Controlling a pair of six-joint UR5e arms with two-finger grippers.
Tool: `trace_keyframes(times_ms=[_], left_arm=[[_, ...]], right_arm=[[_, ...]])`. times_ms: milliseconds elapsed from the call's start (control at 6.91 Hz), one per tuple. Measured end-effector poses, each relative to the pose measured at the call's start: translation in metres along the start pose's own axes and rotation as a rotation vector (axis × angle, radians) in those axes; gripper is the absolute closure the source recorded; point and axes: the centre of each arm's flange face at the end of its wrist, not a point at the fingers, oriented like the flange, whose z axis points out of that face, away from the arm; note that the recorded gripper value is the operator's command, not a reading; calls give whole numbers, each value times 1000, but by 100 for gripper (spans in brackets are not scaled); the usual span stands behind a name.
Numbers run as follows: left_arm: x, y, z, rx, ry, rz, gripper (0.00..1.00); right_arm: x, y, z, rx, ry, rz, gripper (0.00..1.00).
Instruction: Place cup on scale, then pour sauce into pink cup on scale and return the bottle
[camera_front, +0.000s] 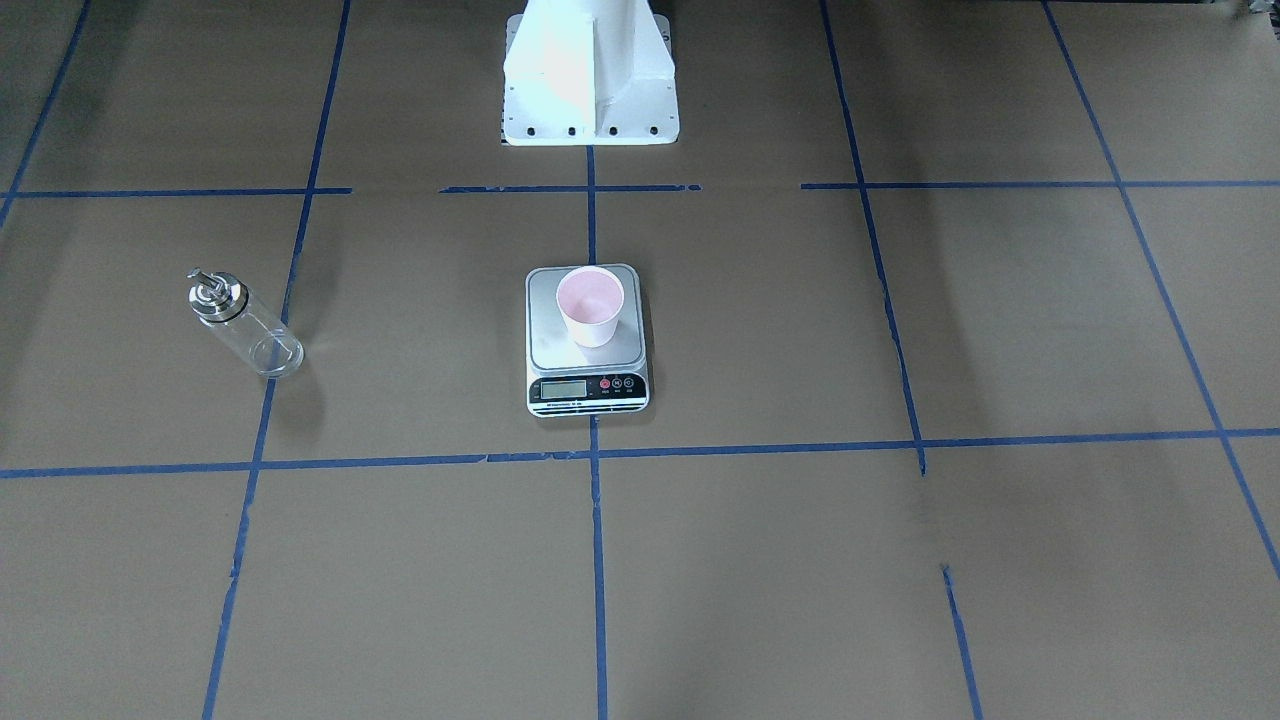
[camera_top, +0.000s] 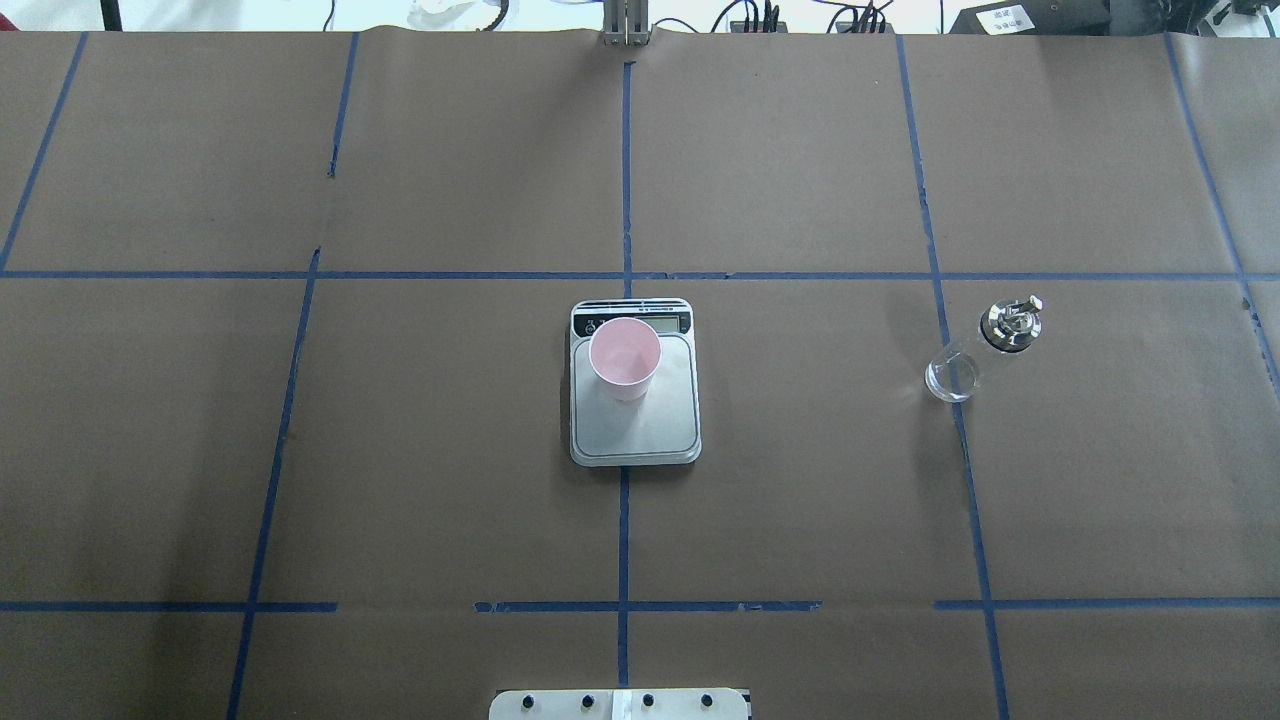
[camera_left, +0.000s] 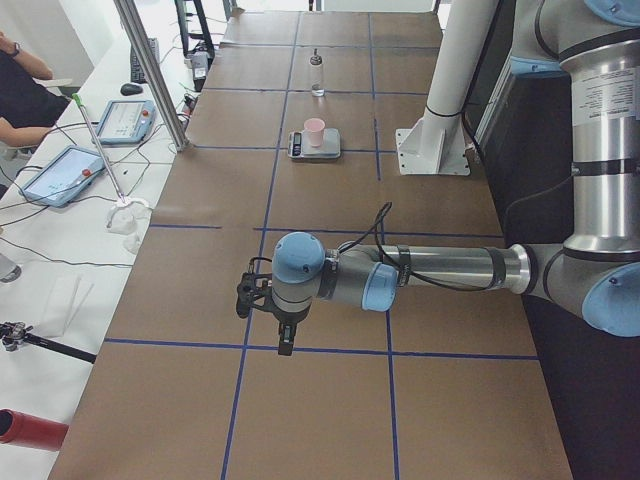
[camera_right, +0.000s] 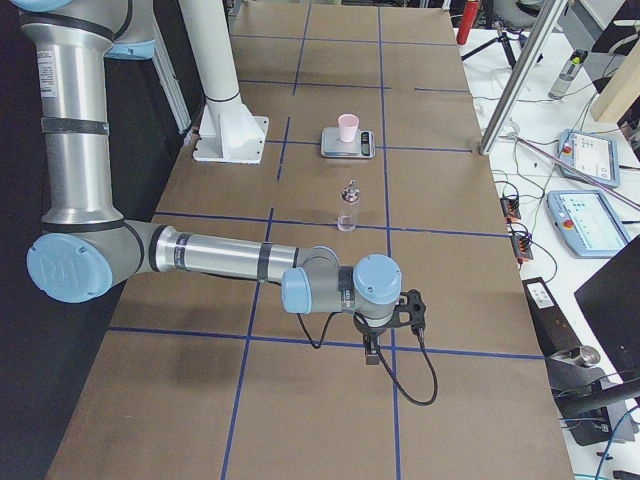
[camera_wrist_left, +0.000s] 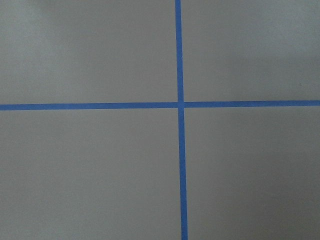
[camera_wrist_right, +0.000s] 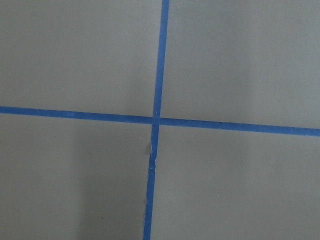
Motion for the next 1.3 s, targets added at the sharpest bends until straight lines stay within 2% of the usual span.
trace_keyframes(times_ms=[579,1303], left_arm=[[0,0,0,-1,1,0,0],[0,0,0,0,0,1,0]], right_arm=[[-2,0,-1,2,-1,-1,0],[-28,-2,-27,-8,0,12,0]])
